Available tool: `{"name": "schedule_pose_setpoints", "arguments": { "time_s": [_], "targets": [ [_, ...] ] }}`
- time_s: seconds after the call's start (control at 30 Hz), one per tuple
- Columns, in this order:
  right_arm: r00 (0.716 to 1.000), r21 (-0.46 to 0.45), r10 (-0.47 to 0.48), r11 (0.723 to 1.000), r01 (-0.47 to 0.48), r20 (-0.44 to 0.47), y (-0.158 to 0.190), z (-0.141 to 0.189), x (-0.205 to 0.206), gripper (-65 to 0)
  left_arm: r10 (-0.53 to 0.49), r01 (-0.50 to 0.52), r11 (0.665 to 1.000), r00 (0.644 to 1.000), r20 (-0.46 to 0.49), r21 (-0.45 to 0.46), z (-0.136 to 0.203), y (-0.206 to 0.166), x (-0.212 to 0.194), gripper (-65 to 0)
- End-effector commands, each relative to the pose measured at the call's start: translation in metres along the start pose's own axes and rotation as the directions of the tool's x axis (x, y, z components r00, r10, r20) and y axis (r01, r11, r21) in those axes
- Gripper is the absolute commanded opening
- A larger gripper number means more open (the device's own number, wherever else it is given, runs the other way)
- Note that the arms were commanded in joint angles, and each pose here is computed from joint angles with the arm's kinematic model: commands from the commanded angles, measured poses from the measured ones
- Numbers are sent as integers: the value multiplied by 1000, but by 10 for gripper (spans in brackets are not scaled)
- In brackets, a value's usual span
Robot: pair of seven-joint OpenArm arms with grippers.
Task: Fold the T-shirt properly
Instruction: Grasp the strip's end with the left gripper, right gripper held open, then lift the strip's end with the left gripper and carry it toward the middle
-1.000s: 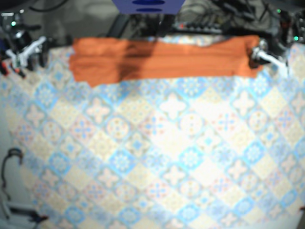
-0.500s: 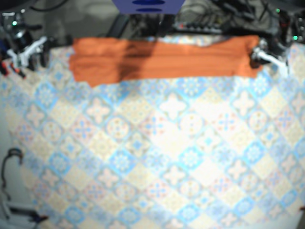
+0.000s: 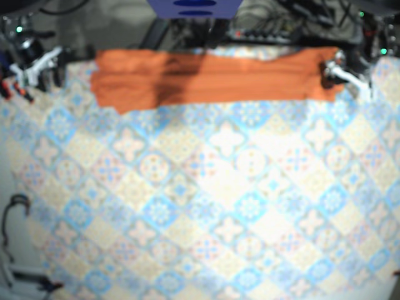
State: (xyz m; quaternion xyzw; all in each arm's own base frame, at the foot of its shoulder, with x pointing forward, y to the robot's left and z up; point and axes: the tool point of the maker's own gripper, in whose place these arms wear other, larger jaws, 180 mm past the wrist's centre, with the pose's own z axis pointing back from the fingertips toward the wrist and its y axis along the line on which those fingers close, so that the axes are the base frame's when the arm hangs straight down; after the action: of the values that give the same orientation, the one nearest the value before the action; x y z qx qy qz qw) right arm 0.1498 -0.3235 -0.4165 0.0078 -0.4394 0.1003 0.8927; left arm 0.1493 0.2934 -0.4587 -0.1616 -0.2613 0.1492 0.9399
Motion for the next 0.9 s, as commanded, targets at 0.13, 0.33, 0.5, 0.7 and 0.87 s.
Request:
{"name": "schedule_pose_setpoints", "arguments": {
  "time_s": [0.13,0.33,0.5,0.7,0.87],
  "targets": [
    [999,-7,15,1000,-15,41,-7,2,14,-376,-2,1,1000,998,-56,-20,1,-4,-13,-291],
    [999,-7,15,1000,-15,41,-7,2,14,-376,-2,1,1000,998,-56,-20,1,-4,-13,-491],
    [999,-6,15,1000,-14,40,-7,2,13,-376,-2,1,1000,998,-56,-20,1,-4,-13,-619],
    [999,-6,14,1000,-14,41,-6,2,13,-376,-8,7,1000,999,-48,-24,1,-6,-10,-650],
    [998,-4,30,1000,-30,59,-5,7,22,-376,-67,66,996,998,-17,-67,9,-28,0,-650]
  ]
}}
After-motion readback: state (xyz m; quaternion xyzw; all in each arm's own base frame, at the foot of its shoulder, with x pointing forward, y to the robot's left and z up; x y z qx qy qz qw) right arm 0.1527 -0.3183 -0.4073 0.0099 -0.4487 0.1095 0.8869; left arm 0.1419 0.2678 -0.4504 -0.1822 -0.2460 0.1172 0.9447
